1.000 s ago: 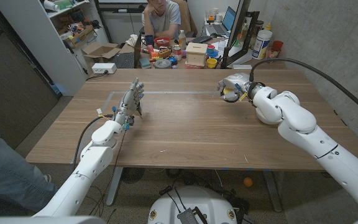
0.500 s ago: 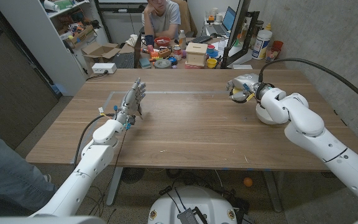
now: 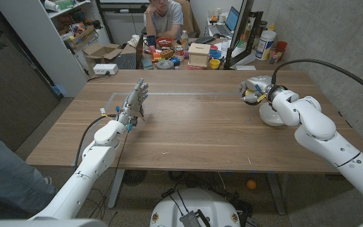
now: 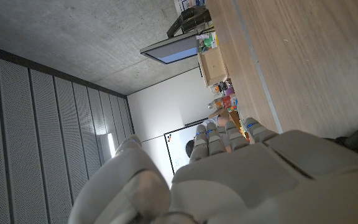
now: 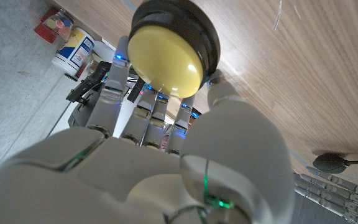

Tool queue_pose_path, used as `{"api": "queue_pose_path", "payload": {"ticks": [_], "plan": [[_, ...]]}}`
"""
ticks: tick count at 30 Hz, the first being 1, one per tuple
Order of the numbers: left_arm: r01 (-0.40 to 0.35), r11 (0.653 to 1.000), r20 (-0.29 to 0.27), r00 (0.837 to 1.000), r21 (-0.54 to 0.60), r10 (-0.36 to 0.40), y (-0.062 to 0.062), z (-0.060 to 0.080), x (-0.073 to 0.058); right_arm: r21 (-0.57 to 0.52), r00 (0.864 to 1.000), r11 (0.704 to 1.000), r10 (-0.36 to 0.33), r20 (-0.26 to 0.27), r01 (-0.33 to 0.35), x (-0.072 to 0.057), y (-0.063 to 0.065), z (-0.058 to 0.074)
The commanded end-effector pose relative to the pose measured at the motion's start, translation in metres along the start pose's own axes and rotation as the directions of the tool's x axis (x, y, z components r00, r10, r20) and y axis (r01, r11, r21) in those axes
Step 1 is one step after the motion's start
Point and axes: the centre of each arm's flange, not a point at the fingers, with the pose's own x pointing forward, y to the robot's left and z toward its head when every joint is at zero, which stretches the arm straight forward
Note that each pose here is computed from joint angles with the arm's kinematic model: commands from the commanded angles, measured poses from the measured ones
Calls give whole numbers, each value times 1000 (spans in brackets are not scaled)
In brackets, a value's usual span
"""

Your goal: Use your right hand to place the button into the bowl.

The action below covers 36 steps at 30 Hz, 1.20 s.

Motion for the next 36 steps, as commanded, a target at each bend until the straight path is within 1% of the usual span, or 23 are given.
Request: {"api": "queue_pose_path", "payload": {"ticks": [1,10,14,22,36], "plan": [[3,1000,-5,1000,1,-3,-3,-1,2,28,997,999,20,-80,-18,-6,11,-26],[-2,1000,0,1000,6,2,-2,2,6,64,991,998,36,-131,-28,-15,22,-41],[4,1000,-2,1000,6,-4,-4,2,8,76,989,997,41,-142,-30,-17,27,-44],[14,1000,-3,1000,13,-14,-7,2,12,85,984,996,55,-167,-41,-17,34,-53],[17,1000,-13,1000,24,-16,-8,3,14,122,973,991,81,-217,-56,-14,52,-70]]}}
